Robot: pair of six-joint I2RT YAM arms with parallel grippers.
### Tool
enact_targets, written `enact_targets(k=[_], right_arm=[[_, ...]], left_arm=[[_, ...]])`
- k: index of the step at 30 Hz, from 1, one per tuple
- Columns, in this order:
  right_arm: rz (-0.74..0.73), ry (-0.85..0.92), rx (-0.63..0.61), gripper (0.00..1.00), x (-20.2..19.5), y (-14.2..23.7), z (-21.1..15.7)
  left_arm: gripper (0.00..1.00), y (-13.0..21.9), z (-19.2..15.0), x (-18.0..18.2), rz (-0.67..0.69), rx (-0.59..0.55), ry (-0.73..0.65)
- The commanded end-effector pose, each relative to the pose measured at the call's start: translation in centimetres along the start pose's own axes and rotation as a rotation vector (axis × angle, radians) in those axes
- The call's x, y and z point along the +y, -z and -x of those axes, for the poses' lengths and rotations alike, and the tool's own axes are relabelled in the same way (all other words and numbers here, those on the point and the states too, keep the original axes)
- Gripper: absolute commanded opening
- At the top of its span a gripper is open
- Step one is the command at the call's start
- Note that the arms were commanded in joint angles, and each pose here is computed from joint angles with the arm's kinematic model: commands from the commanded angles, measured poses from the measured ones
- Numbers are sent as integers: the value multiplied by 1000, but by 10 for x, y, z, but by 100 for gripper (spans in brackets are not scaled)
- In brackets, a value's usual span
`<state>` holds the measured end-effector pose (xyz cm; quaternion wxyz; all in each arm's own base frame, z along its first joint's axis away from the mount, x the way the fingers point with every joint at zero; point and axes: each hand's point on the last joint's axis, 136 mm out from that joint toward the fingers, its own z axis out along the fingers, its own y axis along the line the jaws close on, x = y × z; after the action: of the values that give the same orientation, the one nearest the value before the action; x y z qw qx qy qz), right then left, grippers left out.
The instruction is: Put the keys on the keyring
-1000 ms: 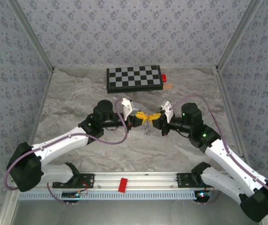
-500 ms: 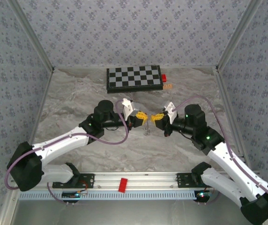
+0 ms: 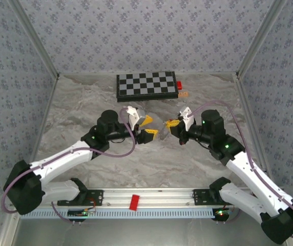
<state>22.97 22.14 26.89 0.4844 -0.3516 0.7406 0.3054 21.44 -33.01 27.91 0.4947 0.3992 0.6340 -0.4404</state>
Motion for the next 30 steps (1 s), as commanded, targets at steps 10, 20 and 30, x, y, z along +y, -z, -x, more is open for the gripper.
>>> enact_targets(k=[10,20,30], right_arm=[[33,28,49,0,-14,-73,9],[53,65,64,0,-41,-163,33],[71,65,100,0,-72,-235,33]], left_arm=[[99,63,36,30,315,-173,12],[100,128,42,46,553,-341,51],[100,163,38,49,659,-395,63]])
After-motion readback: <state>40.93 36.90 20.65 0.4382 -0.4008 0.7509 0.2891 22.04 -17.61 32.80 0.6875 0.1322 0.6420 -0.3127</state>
